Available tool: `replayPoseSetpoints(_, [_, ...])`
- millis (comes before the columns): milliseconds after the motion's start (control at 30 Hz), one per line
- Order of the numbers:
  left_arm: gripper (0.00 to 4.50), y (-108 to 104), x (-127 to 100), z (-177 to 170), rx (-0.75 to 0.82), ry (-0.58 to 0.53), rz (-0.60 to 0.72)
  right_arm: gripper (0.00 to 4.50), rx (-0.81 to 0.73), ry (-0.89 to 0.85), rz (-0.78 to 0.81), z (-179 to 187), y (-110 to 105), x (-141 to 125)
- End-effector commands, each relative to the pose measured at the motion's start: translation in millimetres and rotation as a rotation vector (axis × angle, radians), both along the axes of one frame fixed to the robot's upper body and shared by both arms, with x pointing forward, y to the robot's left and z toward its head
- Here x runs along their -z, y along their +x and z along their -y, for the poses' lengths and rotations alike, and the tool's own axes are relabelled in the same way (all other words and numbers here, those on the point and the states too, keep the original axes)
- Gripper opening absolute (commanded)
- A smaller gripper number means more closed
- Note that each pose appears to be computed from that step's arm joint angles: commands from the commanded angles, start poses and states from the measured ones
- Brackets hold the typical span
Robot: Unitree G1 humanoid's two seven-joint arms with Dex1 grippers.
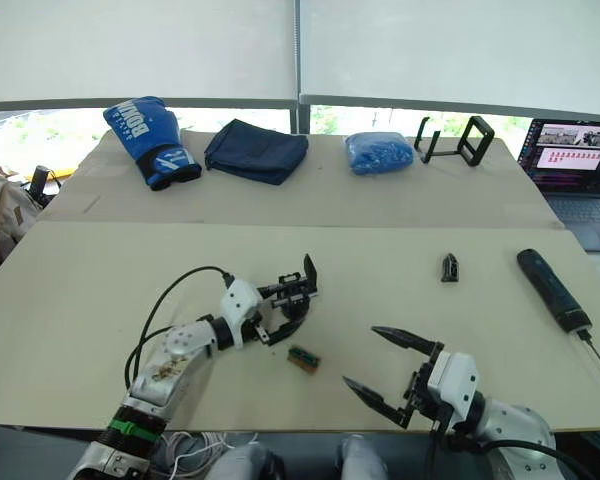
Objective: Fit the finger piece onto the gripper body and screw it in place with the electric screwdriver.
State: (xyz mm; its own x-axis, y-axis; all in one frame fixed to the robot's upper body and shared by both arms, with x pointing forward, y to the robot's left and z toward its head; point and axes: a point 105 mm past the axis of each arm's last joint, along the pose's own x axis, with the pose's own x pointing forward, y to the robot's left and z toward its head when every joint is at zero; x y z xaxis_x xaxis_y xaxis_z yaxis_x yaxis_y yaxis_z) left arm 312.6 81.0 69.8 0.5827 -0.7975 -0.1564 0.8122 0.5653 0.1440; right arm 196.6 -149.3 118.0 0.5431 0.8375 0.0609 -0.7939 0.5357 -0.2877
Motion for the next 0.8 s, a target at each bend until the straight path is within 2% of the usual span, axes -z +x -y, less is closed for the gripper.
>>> replayPoseSetpoints(33, [4.48,-10,-10,-9,0.093,-0.028,-0.021,4.50,0.006,0.013,0.066,0,0,-13])
replayPoseSetpoints(133, [4.48,-15,-11,-13,0.212,-0.008,-0.046,4.50,0.012,0.019,0.070,0,1,-13])
replayPoseSetpoints(200, [4.48,-12,-12,-17,0.248,0.027,-0.033,4.50,0.004,0.019,0.066,-2,0,-13])
replayPoseSetpoints(333, [4.48,2,-14,-21,0.272,0.029,-0.016,4.50,-0.007,0.020,0.069,-4,-1,-13])
replayPoseSetpoints(567, [4.48,15,-14,0,0.400,0.027,0.026,4.50,0.003,0.012,0.084,-4,2,-17])
replayPoseSetpoints(800, [4.48,31,-16,7,0.410,0.035,0.061,4.50,0.033,0.001,0.092,-1,1,-18])
